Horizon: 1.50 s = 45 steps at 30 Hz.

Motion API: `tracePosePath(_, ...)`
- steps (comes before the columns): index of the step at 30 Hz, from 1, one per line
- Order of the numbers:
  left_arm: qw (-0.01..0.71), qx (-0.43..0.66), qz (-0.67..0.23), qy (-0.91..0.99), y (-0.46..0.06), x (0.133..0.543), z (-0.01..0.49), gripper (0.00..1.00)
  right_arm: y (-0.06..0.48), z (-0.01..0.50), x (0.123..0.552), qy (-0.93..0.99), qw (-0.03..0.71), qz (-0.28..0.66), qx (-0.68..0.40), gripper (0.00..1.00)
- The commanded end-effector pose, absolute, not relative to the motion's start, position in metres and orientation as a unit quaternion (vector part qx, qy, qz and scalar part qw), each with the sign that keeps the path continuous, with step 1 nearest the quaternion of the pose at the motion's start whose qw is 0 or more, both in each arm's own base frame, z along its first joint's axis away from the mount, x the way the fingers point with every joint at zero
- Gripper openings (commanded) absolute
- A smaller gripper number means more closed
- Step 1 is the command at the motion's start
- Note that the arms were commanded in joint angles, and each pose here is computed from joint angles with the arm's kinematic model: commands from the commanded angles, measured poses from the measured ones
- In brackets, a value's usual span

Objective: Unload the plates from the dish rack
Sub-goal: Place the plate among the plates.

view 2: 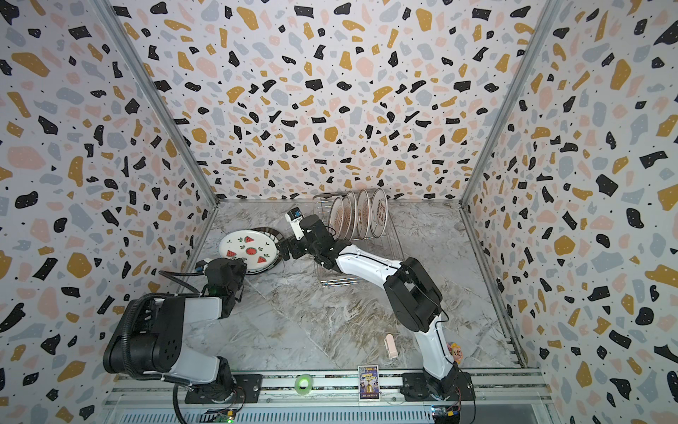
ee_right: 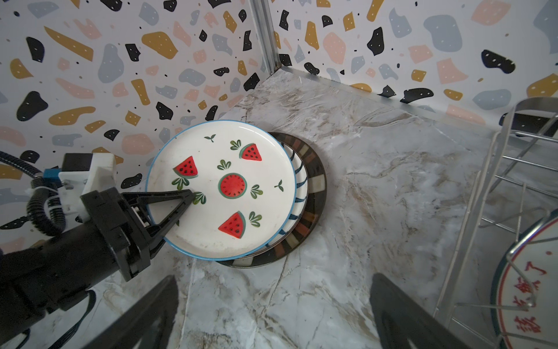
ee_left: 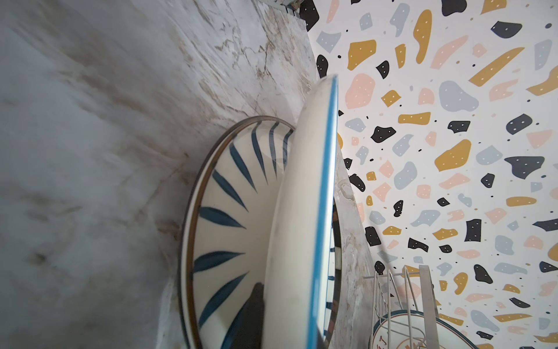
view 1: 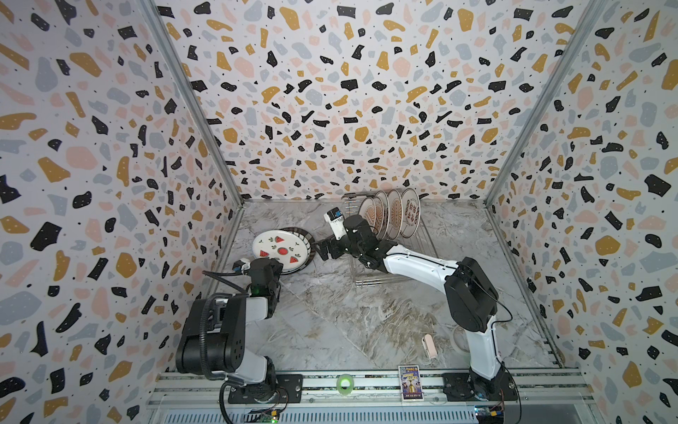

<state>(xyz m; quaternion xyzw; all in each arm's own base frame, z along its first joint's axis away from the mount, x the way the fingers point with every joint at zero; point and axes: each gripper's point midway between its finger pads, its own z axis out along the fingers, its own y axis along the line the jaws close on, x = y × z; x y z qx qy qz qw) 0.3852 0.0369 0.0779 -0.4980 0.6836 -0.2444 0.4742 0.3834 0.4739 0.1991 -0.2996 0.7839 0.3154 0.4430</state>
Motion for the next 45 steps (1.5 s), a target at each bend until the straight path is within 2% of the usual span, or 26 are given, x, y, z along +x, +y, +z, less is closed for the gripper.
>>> tracePosePath(1,0.515,-0.466,-0.267,0.668,0.036,0.402,0.106,0.1,0.475,0.208,0.388,0.779,0.453,0.313,-0.298,1.0)
tracePosePath(4,0.509,-0.468,-0.266,0.672,0.035,0.401,0.102,0.12,0.476,0.208,0.387,0.78,0.453,0.315,-0.297,1.0)
tracePosePath(8,0.511,-0.469,-0.242,0.679,0.04,0.398,0.101,0.27,0.476,0.21,0.387,0.779,0.453,0.316,-0.297,1.0)
tracePosePath(13,0.518,-0.469,-0.21,0.683,0.048,0.394,0.105,0.39,0.476,0.209,0.387,0.78,0.451,0.316,-0.297,1.0)
tracePosePath(17,0.508,-0.476,-0.173,0.697,0.056,0.391,0.099,0.44,0.475,0.209,0.386,0.78,0.451,0.315,-0.297,1.0)
tracePosePath(21,0.51,-0.482,-0.154,0.695,0.062,0.385,0.1,0.57,0.475,0.208,0.386,0.78,0.451,0.315,-0.297,1.0)
tracePosePath(23,0.512,-0.486,-0.145,0.693,0.065,0.383,0.101,0.59,0.475,0.208,0.386,0.78,0.451,0.316,-0.298,1.0)
tracePosePath(42,0.494,-0.494,-0.127,0.704,0.068,0.388,0.073,0.57,0.475,0.203,0.386,0.781,0.448,0.316,-0.298,1.0)
tracePosePath(43,0.494,-0.493,-0.13,0.704,0.067,0.39,0.072,0.56,0.475,0.203,0.386,0.782,0.448,0.315,-0.298,1.0)
tracePosePath(45,0.493,-0.49,-0.139,0.705,0.064,0.393,0.071,0.48,0.475,0.204,0.386,0.782,0.449,0.314,-0.297,0.99)
